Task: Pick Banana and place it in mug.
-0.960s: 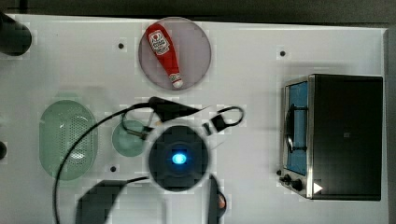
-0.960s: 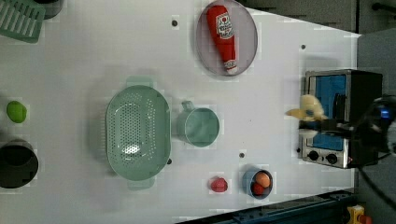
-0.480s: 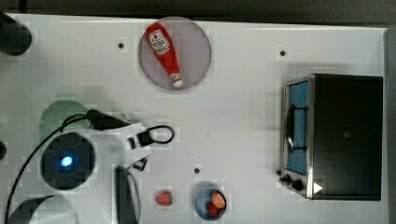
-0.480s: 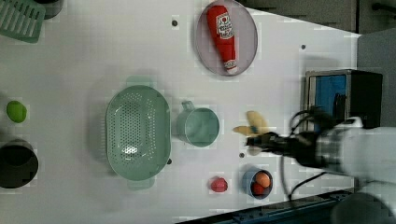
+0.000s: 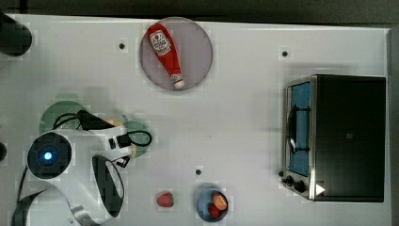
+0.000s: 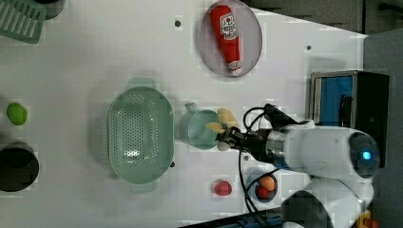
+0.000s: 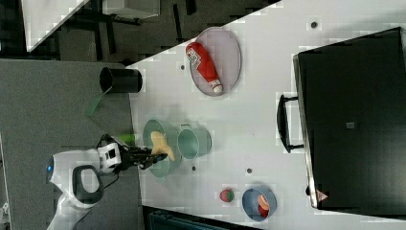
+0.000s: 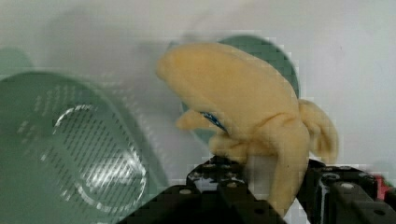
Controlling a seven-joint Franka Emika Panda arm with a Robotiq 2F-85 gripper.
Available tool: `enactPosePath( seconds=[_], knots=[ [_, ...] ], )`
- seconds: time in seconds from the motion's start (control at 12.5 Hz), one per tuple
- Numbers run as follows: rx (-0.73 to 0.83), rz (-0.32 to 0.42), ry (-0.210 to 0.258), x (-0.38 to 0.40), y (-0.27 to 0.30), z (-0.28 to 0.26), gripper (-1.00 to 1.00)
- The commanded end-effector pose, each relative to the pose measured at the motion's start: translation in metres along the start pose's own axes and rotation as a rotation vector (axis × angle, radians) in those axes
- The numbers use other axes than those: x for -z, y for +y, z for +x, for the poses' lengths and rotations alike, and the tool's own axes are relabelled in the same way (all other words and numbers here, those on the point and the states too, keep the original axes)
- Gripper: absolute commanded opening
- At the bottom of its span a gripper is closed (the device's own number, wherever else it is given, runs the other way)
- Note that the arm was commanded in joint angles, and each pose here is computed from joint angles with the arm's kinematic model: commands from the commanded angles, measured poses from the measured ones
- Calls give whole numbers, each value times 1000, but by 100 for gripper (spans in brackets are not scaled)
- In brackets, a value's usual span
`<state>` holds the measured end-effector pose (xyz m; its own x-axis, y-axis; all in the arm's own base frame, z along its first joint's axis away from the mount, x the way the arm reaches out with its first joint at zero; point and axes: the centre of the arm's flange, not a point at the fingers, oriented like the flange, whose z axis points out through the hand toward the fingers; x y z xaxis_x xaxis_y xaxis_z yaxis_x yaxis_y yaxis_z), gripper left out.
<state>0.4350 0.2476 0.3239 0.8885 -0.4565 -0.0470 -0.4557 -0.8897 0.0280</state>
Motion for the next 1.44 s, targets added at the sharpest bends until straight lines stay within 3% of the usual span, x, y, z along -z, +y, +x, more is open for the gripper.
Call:
enactPosePath(
  seconds=[0.08, 0.32, 0.8, 1.12, 1.44],
  knots=[
    [-94, 30, 24, 1, -7, 10, -37],
    [-113, 43, 4, -23, -8, 16, -33],
    [-126, 63, 9, -31, -7, 21, 100],
    [-183, 112, 67, 13, 2, 51, 100],
    [-302, 55, 87, 113, 59, 98, 100]
  ],
)
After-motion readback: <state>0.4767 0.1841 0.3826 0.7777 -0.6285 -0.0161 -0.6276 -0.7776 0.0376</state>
